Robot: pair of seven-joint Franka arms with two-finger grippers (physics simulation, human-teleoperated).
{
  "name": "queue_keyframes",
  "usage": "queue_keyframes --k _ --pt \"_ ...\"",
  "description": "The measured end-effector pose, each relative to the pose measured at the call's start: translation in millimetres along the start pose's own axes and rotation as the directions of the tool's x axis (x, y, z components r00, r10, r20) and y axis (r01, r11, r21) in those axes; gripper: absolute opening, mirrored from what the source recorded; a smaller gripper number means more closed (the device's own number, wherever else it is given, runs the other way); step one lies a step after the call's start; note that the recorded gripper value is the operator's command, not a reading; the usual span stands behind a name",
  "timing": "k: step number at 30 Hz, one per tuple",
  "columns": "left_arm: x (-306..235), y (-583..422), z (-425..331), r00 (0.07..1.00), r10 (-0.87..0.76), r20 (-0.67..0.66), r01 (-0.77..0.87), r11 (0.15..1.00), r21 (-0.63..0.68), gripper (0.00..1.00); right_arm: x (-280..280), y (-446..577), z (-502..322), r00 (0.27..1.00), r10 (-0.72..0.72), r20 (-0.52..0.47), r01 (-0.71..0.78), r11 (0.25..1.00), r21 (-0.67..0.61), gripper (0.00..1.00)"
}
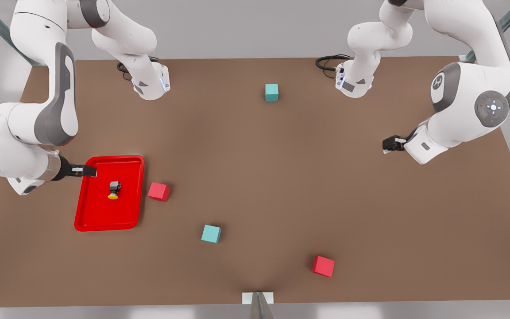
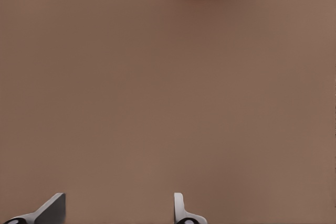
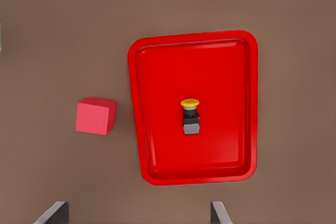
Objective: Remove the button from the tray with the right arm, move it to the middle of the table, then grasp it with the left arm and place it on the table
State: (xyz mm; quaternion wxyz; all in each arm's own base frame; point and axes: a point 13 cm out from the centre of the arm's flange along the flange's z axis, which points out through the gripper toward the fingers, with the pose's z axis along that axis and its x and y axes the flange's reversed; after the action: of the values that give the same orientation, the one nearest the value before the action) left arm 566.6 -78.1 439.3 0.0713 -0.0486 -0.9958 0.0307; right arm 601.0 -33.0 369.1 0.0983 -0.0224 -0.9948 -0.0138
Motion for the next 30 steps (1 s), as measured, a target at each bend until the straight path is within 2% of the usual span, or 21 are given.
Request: queue_keyframes --k 4,8,10,14,18,21,24,30 --pt "-16 6 4 0.999 -0.016 0.035 0.016 1.000 0.002 1.00 -14 2 7 0.999 -0.005 0.035 0.005 1.000 0.001 1.00" --pt "-55 -52 60 0.997 0.075 -0.014 -0.075 0.997 -0.012 1.00 -27 -3 55 1.000 0.001 -0.002 -0.001 1.000 -0.003 1.00" --pt "-64 -57 71 0.997 0.072 -0.018 -0.072 0.997 -0.013 1.00 -34 -9 71 1.000 0.009 -0.005 -0.009 1.000 -0.006 1.00" --pt "-74 -163 118 0.988 0.145 -0.051 -0.144 0.989 0.036 1.00 -48 -44 115 0.998 0.053 -0.027 -0.053 0.998 -0.022 1.00" --pt "-76 -173 123 0.994 0.092 -0.051 -0.090 0.995 0.049 1.00 -58 -61 155 0.997 0.066 -0.038 -0.067 0.997 -0.032 1.00" --pt "-75 -172 124 0.997 0.054 -0.058 -0.051 0.998 0.046 1.00 -30 -45 183 0.997 0.041 -0.060 -0.043 0.999 -0.032 1.00" --pt "-73 -165 121 0.998 0.013 -0.066 -0.010 0.999 0.038 1.00 -15 -30 179 1.000 0.020 -0.020 -0.021 0.999 -0.030 1.00" --pt "-77 -161 132 0.995 -0.053 -0.088 0.057 0.998 0.040 1.00 -24 -18 196 0.999 0.007 0.051 -0.005 0.999 -0.033 1.00"
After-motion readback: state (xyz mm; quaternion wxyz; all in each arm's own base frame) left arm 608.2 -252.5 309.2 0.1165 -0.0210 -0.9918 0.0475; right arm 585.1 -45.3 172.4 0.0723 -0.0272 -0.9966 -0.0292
